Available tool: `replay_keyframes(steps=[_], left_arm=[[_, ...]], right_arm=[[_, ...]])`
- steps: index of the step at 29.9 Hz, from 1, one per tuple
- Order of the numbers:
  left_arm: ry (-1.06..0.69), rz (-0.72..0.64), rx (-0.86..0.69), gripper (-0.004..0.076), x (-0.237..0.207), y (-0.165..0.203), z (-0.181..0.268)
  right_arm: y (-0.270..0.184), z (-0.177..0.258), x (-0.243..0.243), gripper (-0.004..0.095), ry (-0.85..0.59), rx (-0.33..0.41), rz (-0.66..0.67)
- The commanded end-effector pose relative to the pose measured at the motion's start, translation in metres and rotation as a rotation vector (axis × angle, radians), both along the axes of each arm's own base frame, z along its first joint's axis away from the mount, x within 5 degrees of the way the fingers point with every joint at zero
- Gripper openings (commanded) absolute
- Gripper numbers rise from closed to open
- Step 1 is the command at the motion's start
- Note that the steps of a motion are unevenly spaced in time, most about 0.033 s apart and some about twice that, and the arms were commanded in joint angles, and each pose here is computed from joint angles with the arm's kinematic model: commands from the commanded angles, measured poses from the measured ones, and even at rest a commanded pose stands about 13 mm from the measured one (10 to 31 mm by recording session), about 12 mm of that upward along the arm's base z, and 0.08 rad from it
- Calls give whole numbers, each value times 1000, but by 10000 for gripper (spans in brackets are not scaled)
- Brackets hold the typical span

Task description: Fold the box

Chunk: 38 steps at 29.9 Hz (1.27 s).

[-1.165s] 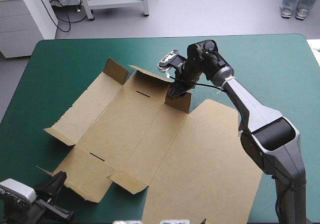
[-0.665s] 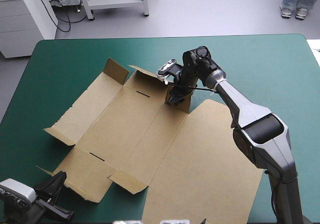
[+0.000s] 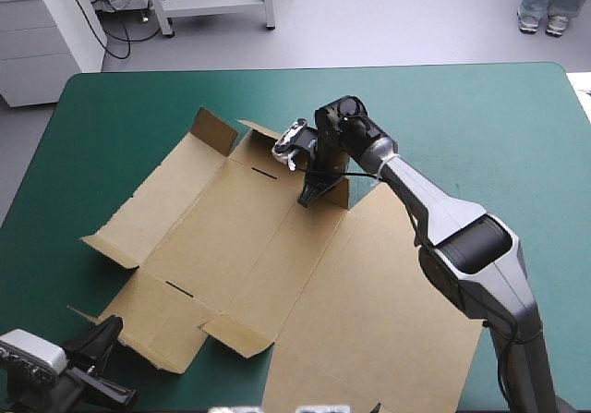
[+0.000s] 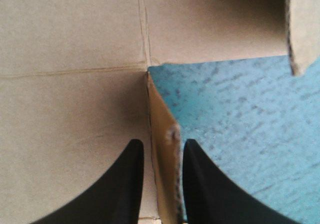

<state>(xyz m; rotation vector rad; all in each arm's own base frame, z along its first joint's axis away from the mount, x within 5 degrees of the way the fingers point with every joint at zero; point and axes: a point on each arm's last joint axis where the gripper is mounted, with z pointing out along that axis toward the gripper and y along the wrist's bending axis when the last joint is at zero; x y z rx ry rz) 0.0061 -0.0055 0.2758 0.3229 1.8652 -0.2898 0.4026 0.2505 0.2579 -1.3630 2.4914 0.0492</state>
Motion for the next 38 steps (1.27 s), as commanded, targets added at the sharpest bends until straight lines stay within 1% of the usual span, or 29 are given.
replay_keyframes(steps=[1,4,6,9,12,13,16,17,19,23,27,33,36,38], left_arm=[[-92,-6,-41,-8,-2,0,13],[-92,-6,-41,-8,-2,0,13],[-92,-6,-41,-8,-2,0,13],[-92,-6,-41,-8,-2,0,13],[-92,-6,-41,-8,-2,0,13],[-92,-6,-41,-8,-2,0,13],[-92,-6,-41,-8,-2,0,13],[-92,-6,-41,-8,-2,0,13],[-92,-6,-41,-8,-2,0,13],[-92,-6,-41,-8,-2,0,13],[-92,-6,-41,-8,-2,0,13],[-92,-6,-41,-8,-2,0,13],[-92,-6,-41,-8,-2,0,13],[-92,-6,-41,-8,-2,0,13]], right_arm=[[-7,38,-6,106,-85,18,-1],[-7,38,-6,-13,-86,16,-1],[-7,38,-6,-16,-86,16,-1],[-9,38,-5,-16,-102,-5,-3],[-12,38,-3,-16,-128,-47,11],[-13,38,-2,-16,-134,-65,40],[-11,38,-4,-16,-162,-123,232],[-10,39,-4,-16,-170,-133,292],[-5,39,-7,-16,-173,-133,371],[-3,39,-8,-16,-193,-148,445],[-1,46,-6,-17,-247,-170,562],[7,73,-8,-18,-347,-106,684],[7,81,-11,-18,-354,-99,706],[5,83,-10,-18,-369,-124,721]])
